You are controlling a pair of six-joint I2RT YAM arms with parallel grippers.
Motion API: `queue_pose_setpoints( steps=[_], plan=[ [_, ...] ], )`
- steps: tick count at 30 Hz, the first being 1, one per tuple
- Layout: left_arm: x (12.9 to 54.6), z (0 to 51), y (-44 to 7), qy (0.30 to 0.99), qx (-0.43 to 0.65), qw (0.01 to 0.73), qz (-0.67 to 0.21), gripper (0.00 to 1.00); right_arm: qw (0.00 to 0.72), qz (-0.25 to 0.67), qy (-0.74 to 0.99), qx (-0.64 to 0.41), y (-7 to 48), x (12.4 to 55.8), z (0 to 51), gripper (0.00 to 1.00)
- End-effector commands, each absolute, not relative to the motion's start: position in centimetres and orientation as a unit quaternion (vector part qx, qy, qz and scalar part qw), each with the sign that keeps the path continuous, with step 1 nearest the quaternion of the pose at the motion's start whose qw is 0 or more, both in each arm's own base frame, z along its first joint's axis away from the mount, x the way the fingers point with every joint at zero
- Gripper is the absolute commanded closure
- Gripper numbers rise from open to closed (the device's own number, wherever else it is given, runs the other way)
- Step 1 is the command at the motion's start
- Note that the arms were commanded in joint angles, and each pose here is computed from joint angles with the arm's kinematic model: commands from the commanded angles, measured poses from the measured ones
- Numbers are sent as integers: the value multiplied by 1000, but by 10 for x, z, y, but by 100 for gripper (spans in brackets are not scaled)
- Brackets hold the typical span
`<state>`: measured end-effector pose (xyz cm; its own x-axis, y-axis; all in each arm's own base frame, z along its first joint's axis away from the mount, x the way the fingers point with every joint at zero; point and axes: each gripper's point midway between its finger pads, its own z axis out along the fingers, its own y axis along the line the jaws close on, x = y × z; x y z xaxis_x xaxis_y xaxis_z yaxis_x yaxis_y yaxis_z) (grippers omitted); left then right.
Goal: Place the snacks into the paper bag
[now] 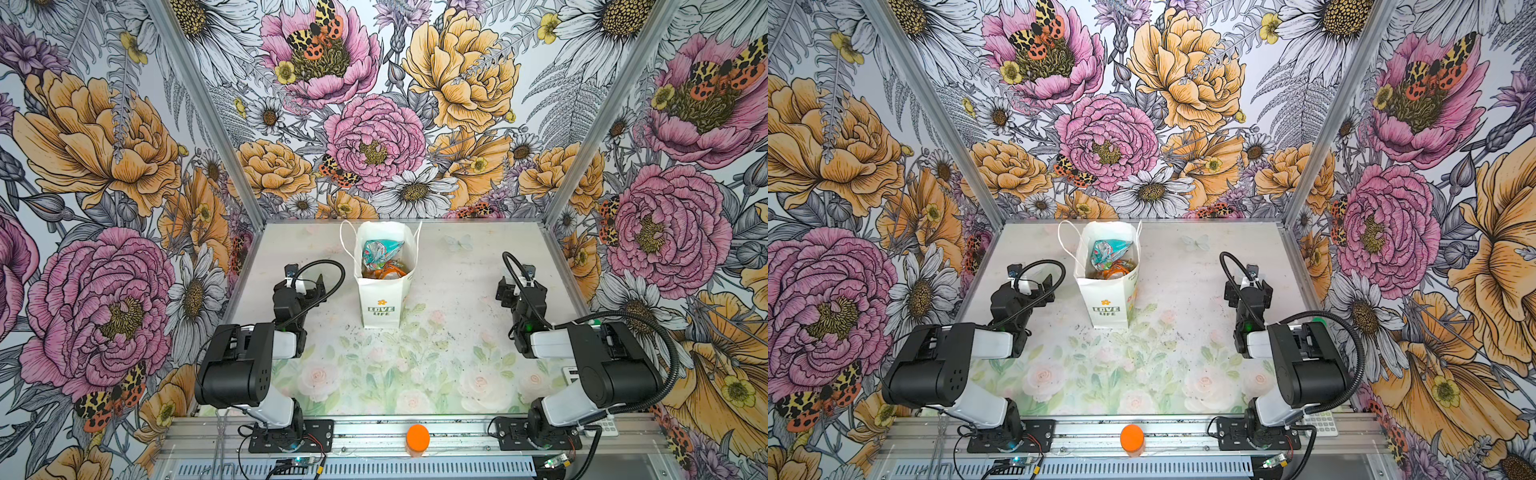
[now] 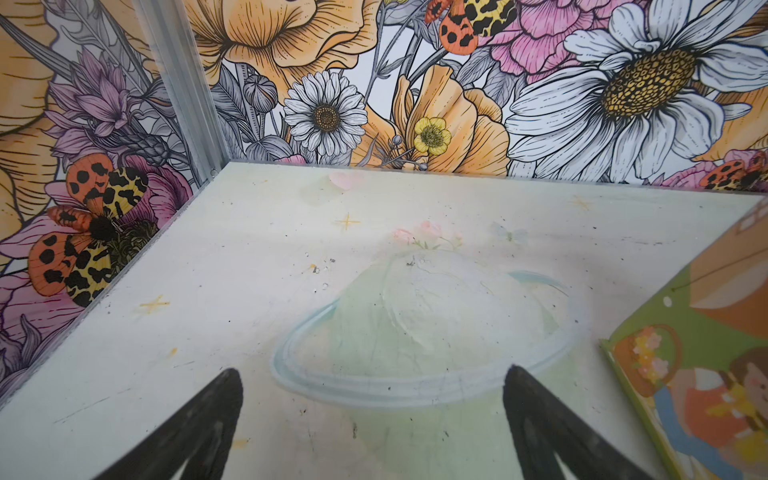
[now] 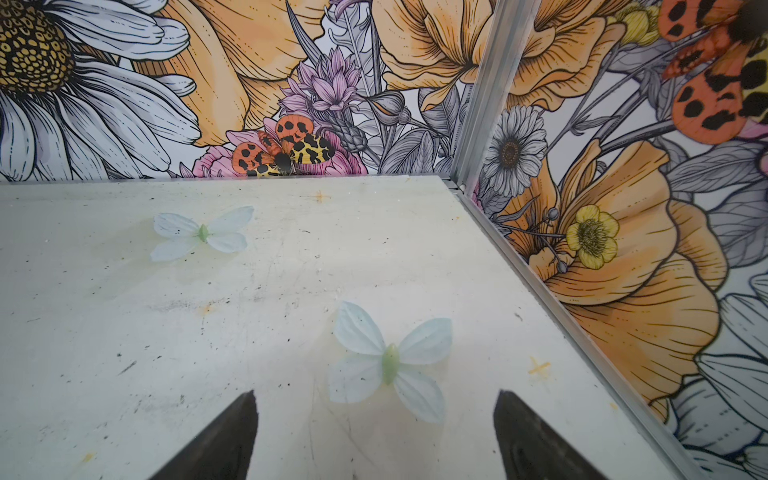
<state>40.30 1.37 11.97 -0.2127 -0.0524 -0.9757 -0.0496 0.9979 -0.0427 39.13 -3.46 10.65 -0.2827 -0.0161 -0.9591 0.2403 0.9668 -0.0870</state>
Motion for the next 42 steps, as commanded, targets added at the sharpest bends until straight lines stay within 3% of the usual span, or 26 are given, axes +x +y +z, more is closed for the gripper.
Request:
queue_pose_setpoints(
  steps=[1, 4, 42],
  plan=[
    [407, 130, 12, 768, -30, 640, -11, 1, 609, -99, 783, 78, -36, 396, 117, 7],
    [406, 130, 11, 767, -28, 641, -9, 1, 608, -99, 784, 78, -36, 396, 116, 0],
    [407, 129, 11, 769, -28, 639, -7, 1, 604, -90, 788, 83, -39, 397, 114, 0]
  ],
)
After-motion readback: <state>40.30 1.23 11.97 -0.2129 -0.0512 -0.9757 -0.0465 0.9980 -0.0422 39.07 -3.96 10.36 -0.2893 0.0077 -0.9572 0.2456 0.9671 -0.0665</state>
